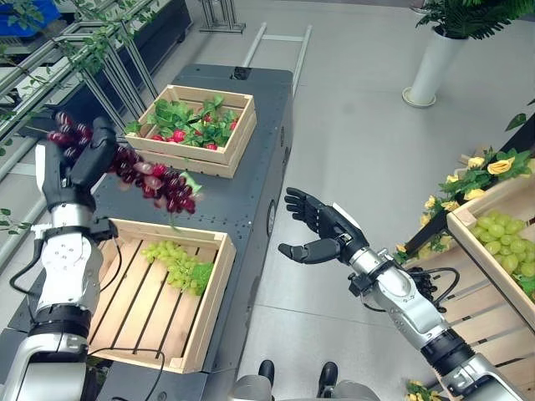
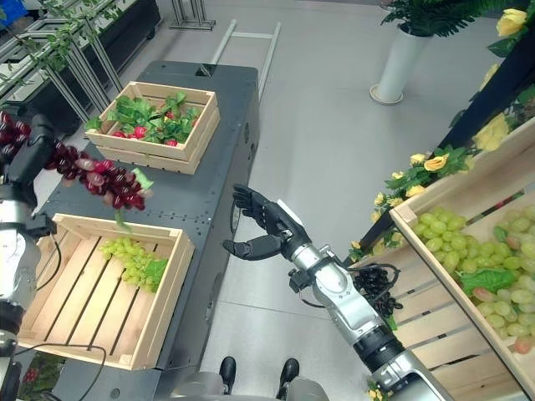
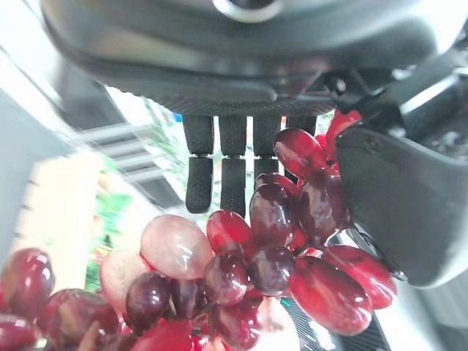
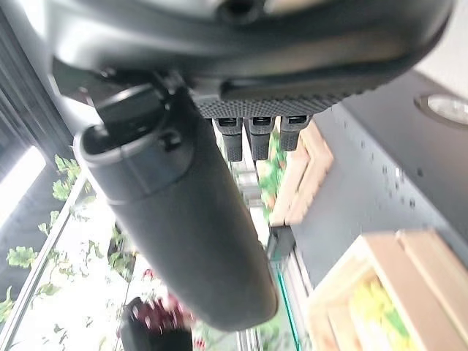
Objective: Pick up the fruits from the basket on one side to the basket on the other side
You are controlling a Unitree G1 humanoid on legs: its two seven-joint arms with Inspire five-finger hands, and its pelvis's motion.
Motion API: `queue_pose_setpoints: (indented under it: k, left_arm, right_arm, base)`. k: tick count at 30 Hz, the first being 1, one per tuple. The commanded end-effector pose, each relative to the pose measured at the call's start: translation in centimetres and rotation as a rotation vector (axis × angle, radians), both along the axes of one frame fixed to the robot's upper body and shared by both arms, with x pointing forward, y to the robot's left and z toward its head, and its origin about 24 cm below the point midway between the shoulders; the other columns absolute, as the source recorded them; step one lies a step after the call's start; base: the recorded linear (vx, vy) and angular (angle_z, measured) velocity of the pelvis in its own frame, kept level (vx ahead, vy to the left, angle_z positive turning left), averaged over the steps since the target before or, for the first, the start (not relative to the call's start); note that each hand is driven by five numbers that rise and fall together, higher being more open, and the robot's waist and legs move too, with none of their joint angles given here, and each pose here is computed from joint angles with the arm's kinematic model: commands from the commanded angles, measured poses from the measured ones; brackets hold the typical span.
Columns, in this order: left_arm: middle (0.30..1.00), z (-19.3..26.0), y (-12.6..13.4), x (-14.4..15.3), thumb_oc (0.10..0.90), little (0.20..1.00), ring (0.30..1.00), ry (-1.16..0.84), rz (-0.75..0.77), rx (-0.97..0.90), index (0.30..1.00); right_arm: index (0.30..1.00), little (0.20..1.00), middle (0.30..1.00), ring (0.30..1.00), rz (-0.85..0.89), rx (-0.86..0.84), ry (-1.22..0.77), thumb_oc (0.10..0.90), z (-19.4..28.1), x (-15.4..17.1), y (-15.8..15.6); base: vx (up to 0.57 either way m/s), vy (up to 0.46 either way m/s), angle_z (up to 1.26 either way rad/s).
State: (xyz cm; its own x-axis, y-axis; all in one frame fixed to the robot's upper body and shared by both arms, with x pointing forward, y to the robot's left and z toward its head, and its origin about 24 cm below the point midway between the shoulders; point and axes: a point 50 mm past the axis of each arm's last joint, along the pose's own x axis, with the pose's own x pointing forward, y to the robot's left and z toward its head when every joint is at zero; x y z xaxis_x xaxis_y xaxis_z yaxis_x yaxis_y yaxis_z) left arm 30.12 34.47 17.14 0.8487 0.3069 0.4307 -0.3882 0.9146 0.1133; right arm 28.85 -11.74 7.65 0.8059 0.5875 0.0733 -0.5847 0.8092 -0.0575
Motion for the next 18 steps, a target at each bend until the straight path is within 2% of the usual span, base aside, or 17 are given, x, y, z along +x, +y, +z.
queue_pose_setpoints:
  k: [1, 3, 8, 10, 18]
  left_arm:
    - [0.300, 7.5, -1.7, 0.3, 0.400, 0.300, 0.300, -0.302, -0.069, 0.142, 0.300]
    - [0.300, 8.9, -3.2, 1.1, 0.400, 0.300, 0.300, -0.324, -0.120, 0.169, 0.300]
    - [0.300, 10.3, -5.1, 2.1, 0.400, 0.300, 0.300, -0.347, -0.175, 0.185, 0.300]
    - [0.300, 11.2, -6.8, 2.9, 0.400, 0.300, 0.300, -0.351, -0.221, 0.202, 0.300]
    - [0.300, 11.6, -10.2, 4.6, 0.400, 0.300, 0.300, -0.306, -0.328, 0.249, 0.300]
  right_arm:
    - [0.900, 0.900, 0.900, 0.900, 0.153, 0.139, -0.127, 0.800, 4.1, 0.4, 2.9]
    - [0.900, 0.900, 0.900, 0.900, 0.170, 0.134, -0.134, 0.800, 5.2, 1.1, 3.5]
    - [0.900, 0.900, 0.900, 0.900, 0.196, 0.157, -0.088, 0.800, 6.2, 1.7, 4.4]
    - [0.900, 0.900, 0.900, 0.900, 0.223, 0.237, -0.010, 0.800, 6.6, 2.2, 5.1]
    - [0.900, 0.900, 0.900, 0.900, 0.153, 0.262, -0.056, 0.800, 8.8, 3.4, 6.1]
  base:
    - [0.00, -0.121, 0.02]
    - [-0.01, -0.099, 0.02]
    - [-0.02, -0.076, -0.01]
    - [-0.02, -0.083, -0.03]
    - [-0.01, -0.025, -0.02]
